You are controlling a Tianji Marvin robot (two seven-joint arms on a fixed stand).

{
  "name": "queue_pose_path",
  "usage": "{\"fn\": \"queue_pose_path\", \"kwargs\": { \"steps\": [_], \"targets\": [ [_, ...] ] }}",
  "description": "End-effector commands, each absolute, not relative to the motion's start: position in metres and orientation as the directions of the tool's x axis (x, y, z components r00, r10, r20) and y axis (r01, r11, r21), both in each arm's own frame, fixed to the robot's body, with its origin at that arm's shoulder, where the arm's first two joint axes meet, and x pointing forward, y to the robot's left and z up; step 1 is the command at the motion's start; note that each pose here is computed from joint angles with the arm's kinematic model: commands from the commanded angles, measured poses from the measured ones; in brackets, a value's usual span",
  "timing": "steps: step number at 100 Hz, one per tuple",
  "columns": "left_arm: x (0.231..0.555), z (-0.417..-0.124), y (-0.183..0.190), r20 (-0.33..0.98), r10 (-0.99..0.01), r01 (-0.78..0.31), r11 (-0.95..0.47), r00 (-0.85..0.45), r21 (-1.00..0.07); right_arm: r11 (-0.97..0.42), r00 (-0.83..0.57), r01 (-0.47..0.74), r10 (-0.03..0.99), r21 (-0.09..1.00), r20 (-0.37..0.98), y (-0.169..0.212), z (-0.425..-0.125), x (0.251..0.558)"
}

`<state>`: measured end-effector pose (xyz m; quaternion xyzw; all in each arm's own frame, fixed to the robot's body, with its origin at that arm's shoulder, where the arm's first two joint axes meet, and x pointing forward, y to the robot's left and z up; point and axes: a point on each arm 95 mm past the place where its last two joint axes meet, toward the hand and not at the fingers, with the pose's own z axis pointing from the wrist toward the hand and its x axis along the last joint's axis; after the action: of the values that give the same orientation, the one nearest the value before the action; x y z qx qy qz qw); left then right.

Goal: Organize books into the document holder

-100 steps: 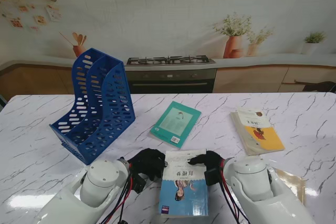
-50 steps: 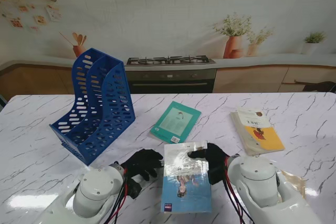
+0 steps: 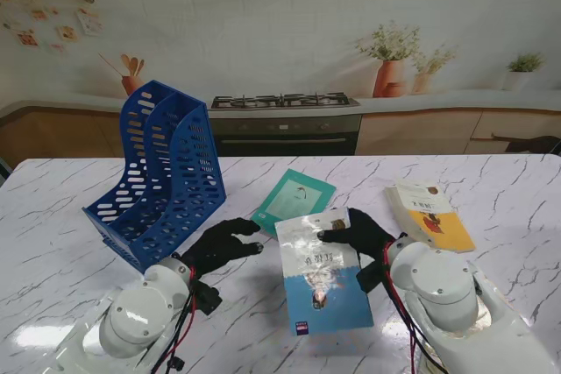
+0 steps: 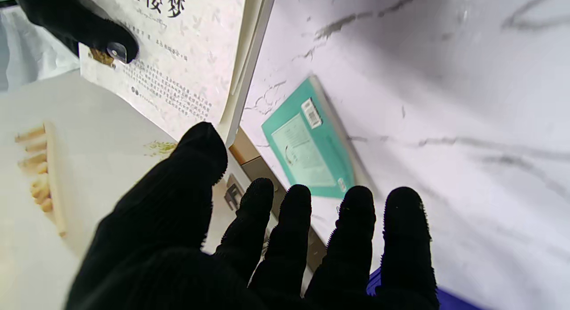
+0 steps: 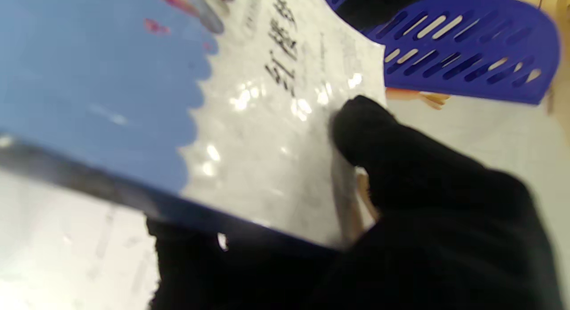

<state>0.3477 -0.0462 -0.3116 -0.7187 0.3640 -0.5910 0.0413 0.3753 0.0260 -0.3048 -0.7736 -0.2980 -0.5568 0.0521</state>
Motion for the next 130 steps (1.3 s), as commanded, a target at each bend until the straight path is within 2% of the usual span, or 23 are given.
{"fn": "queue_pose_path", "kwargs": {
  "steps": [1, 23, 41, 72, 109, 130],
  "targets": [
    [0.353, -0.291, -0.047, 0.829, -0.558, -0.467, -0.724, -0.035, -0.507, -0.807, 0.156, 0.524, 0.407, 0.273, 0.9, 0.029, -0.296, 0.382],
    [0.367, -0.263, -0.046, 0.785, -0.603, -0.433, -0.675, -0.143, -0.597, -0.758, 0.043, 0.544, 0.453, 0.36, 0.89, 0.032, -0.286, 0.392],
    [0.389, -0.247, -0.049, 0.766, -0.612, -0.432, -0.647, -0.198, -0.629, -0.732, -0.028, 0.544, 0.473, 0.41, 0.881, 0.034, -0.277, 0.398],
    [0.417, -0.228, -0.072, 0.743, -0.567, -0.471, -0.578, -0.355, -0.666, -0.698, -0.112, 0.549, 0.484, 0.46, 0.868, 0.031, -0.267, 0.399],
    [0.434, -0.235, -0.091, 0.775, -0.475, -0.594, -0.503, -0.416, -0.628, -0.684, -0.2, 0.53, 0.474, 0.502, 0.857, 0.025, -0.256, 0.398],
    [0.438, -0.243, -0.091, 0.765, -0.472, -0.634, -0.441, -0.439, -0.635, -0.67, -0.243, 0.525, 0.473, 0.525, 0.847, 0.025, -0.249, 0.399]
  ]
}}
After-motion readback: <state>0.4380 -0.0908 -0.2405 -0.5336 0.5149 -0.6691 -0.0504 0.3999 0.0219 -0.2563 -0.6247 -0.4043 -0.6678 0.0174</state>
